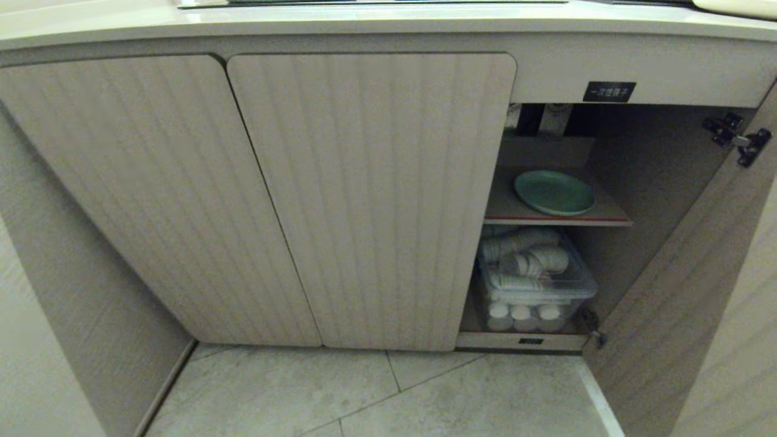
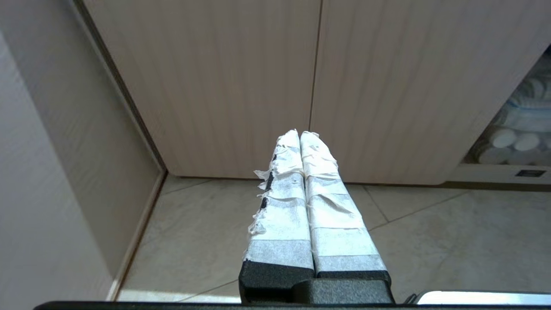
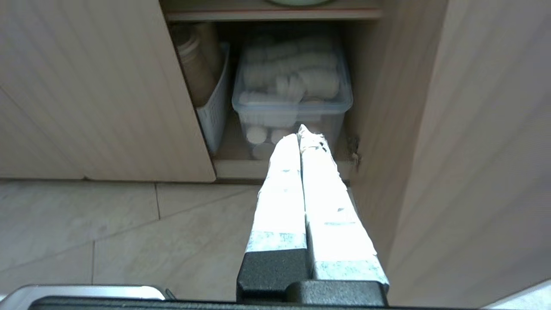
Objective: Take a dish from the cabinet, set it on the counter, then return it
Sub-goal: Close the cabinet door
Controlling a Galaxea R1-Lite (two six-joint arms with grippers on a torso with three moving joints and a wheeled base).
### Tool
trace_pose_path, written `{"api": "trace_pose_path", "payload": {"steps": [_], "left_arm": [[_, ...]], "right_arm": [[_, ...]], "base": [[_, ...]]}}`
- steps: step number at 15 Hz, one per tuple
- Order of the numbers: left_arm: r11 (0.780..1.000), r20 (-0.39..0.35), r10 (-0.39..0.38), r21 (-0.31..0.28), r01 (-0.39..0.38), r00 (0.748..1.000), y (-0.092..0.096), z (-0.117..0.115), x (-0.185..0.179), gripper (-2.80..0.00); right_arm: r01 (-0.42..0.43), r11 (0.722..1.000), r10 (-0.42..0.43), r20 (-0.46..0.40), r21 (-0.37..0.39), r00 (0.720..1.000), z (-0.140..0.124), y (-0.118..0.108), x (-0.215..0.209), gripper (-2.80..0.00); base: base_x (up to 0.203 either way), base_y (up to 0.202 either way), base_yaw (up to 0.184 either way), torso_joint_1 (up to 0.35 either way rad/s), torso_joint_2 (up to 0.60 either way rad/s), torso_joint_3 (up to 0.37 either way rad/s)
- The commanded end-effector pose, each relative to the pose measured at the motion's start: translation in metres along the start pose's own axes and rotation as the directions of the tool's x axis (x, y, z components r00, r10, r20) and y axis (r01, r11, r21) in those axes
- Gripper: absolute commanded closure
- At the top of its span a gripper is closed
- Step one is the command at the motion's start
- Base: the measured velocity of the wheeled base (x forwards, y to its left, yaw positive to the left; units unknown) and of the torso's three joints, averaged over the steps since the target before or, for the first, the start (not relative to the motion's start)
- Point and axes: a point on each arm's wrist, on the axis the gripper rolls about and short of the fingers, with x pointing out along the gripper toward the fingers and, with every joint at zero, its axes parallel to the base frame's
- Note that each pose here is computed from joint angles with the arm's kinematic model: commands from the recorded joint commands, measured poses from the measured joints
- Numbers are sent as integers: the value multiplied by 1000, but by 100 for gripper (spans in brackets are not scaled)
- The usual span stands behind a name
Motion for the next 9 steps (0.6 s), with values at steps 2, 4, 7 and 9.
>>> {"api": "trace_pose_path", "payload": {"steps": [2, 4, 7, 9], "left_arm": [[1000, 0, 1, -1, -1, 1000, 0, 0, 0, 0], [1000, 0, 1, -1, -1, 1000, 0, 0, 0, 0], [1000, 0, 1, -1, -1, 1000, 0, 0, 0, 0], [1000, 0, 1, -1, -1, 1000, 0, 0, 0, 0]], "right_arm": [[0, 1000, 0, 0, 0, 1000, 0, 0, 0, 0], [-1, 1000, 1, 0, 0, 1000, 0, 0, 0, 0], [-1, 1000, 1, 0, 0, 1000, 0, 0, 0, 0], [-1, 1000, 1, 0, 0, 1000, 0, 0, 0, 0]], "base": [[6, -107, 10, 3, -1, 1], [1, -185, 1, 0, 4, 5], [0, -199, 1, 1, 3, 2], [0, -199, -2, -3, 3, 4]]}}
